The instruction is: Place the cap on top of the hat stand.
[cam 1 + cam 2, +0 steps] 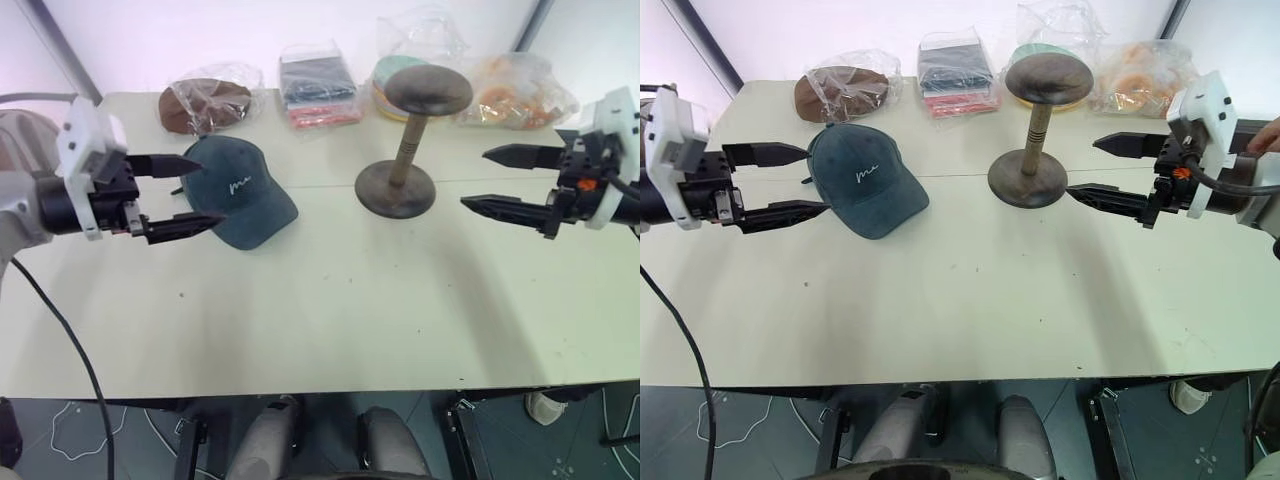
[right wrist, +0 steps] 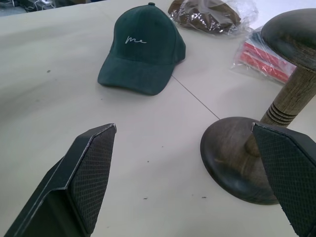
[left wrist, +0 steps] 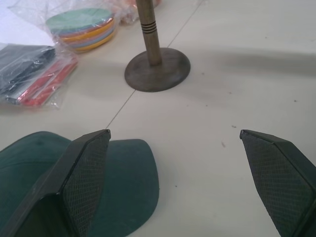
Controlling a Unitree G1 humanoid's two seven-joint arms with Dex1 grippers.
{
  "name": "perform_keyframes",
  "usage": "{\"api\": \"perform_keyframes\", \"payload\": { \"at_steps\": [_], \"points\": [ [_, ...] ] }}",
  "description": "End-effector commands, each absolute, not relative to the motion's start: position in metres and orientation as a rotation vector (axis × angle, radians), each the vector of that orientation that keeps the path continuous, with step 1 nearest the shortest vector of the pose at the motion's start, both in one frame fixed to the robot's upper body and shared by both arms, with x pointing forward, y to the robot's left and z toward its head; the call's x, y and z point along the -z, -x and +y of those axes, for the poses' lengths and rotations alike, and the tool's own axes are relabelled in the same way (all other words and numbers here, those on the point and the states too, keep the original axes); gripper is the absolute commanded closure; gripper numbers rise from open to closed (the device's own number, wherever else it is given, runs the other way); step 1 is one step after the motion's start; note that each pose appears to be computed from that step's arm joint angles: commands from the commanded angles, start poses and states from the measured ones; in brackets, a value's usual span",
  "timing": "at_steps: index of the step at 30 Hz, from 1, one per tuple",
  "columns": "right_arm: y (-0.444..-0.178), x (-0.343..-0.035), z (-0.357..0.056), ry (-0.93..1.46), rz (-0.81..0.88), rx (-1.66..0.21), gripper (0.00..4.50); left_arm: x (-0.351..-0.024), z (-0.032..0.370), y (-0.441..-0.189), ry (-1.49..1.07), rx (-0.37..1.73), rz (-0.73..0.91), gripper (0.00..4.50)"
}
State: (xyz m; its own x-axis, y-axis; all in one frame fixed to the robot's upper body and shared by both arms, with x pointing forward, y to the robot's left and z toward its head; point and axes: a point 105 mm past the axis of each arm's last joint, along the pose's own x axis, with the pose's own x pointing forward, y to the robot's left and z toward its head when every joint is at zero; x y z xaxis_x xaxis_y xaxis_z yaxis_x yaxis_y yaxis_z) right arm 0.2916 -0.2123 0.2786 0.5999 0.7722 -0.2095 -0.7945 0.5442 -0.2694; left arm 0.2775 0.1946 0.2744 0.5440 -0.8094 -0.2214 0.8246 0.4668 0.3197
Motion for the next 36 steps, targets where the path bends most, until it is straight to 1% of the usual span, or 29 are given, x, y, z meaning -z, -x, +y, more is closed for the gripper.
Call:
{"api": "perform_keyframes", "payload": {
  "at_steps": [1, 15, 33, 34, 36],
  "points": [
    [-0.290, -0.294, -0.213, 0.398, 0.019, -0.920, 0.00, -0.287, 0.196, -0.271, -0.448, 0.998, 0.009, 0.08],
    [-0.290, -0.293, -0.213, 0.396, 0.019, -0.914, 0.00, -0.291, 0.190, -0.272, -0.437, 1.013, -0.003, 0.08],
    [-0.290, -0.294, -0.212, 0.395, 0.015, -0.917, 0.00, -0.287, 0.183, -0.273, -0.456, 1.018, -0.009, 0.08],
    [-0.290, -0.294, -0.211, 0.394, 0.015, -0.918, 0.00, -0.285, 0.183, -0.275, -0.466, 1.012, -0.010, 0.08],
    [-0.290, -0.290, -0.209, 0.385, 0.020, -0.926, 0.00, -0.274, 0.175, -0.287, -0.552, 0.942, -0.037, 0.08]
  ]
}}
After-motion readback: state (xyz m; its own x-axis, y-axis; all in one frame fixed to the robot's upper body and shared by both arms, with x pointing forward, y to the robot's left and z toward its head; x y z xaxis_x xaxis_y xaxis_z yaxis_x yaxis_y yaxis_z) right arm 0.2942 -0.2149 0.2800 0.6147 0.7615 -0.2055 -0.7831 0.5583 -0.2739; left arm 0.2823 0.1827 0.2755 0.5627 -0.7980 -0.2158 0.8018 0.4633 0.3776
